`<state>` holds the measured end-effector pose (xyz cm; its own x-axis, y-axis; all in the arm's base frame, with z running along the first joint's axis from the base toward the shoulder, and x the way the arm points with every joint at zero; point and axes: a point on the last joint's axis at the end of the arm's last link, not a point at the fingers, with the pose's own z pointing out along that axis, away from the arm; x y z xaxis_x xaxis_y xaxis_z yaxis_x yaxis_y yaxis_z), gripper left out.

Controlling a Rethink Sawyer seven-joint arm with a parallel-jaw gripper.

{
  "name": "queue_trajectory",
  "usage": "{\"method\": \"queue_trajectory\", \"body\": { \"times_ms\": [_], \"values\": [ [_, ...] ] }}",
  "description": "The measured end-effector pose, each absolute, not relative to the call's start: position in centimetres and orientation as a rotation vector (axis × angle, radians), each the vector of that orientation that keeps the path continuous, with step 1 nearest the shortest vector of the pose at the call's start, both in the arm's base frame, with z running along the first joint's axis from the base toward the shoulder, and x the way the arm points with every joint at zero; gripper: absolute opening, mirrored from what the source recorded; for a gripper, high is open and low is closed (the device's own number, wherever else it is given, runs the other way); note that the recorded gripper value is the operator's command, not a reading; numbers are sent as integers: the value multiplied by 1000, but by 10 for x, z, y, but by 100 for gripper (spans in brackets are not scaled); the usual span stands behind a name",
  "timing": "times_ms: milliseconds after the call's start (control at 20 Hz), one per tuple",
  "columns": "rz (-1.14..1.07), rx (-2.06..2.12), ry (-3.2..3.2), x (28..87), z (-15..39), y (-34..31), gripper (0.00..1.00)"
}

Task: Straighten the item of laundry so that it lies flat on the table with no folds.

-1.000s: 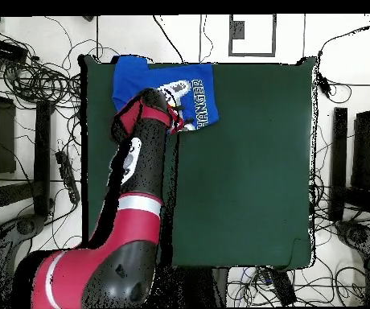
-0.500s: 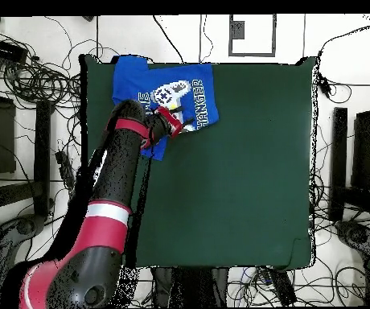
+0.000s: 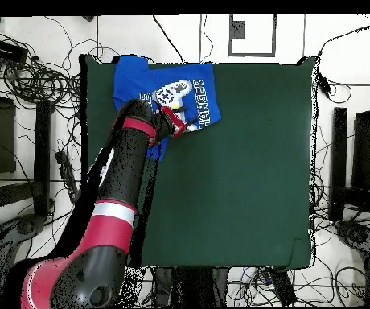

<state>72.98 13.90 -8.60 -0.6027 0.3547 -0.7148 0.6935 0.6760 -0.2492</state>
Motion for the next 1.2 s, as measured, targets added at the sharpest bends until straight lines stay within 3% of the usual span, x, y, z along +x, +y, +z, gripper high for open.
{"method": "queue_trajectory", "body": {
  "times_ms": [300, 500, 850, 1200],
  "values": [
    [-659, 1034, 2279, 725, -73, 96, 100],
    [-777, 1103, 2368, 708, -58, 43, 100],
    [-1045, 1003, 2586, 677, -28, -10, 100],
    [-1112, 879, 2715, 672, -19, -26, 100]
  ]
}}
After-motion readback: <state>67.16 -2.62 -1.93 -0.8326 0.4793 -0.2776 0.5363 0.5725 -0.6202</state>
